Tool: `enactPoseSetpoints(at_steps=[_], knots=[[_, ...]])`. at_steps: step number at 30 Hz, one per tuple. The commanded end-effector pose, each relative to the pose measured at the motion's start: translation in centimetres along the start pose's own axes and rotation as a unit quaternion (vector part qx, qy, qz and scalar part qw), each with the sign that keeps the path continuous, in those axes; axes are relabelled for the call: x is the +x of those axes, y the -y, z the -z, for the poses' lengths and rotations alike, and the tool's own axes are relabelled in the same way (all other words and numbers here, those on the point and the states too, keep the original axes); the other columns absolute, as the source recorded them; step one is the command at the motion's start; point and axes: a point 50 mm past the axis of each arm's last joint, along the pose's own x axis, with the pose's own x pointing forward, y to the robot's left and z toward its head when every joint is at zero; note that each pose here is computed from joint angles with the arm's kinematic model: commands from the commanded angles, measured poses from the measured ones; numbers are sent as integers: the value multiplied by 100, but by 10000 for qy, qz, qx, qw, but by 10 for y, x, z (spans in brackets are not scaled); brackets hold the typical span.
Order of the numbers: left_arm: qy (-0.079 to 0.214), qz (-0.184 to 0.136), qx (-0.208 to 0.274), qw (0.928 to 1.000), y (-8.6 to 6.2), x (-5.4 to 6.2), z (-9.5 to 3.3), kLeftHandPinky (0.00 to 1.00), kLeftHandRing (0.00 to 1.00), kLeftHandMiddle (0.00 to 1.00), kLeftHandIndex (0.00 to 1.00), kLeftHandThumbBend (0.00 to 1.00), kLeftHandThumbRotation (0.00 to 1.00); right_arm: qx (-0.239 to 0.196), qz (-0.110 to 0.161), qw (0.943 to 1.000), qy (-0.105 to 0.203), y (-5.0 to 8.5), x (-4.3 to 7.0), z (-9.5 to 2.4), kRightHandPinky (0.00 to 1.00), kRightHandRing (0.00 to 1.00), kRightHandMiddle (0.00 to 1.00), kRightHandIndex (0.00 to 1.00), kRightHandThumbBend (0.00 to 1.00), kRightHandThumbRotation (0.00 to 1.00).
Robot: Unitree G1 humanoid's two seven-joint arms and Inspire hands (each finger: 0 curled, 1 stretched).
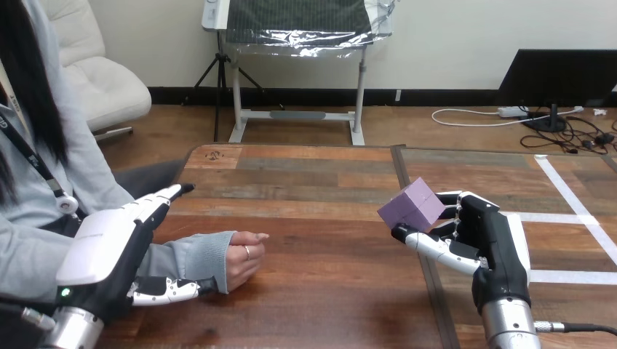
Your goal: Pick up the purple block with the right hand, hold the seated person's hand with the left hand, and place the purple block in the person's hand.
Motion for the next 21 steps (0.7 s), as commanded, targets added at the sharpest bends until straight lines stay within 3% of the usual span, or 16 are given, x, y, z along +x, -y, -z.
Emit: enactPoseSetpoints(at_steps=[1,21], knots=[[149,-63,175,9997,-20,24,1,84,87,88,88,100,37,216,55,9965,803,2,20,-33,27,33,41,48,72,0],[226,403,411,9981,-29,39,3,73,76,76,76,100,28,331,51,9954,897,5,17,-36,27,32,40,47,72,0]])
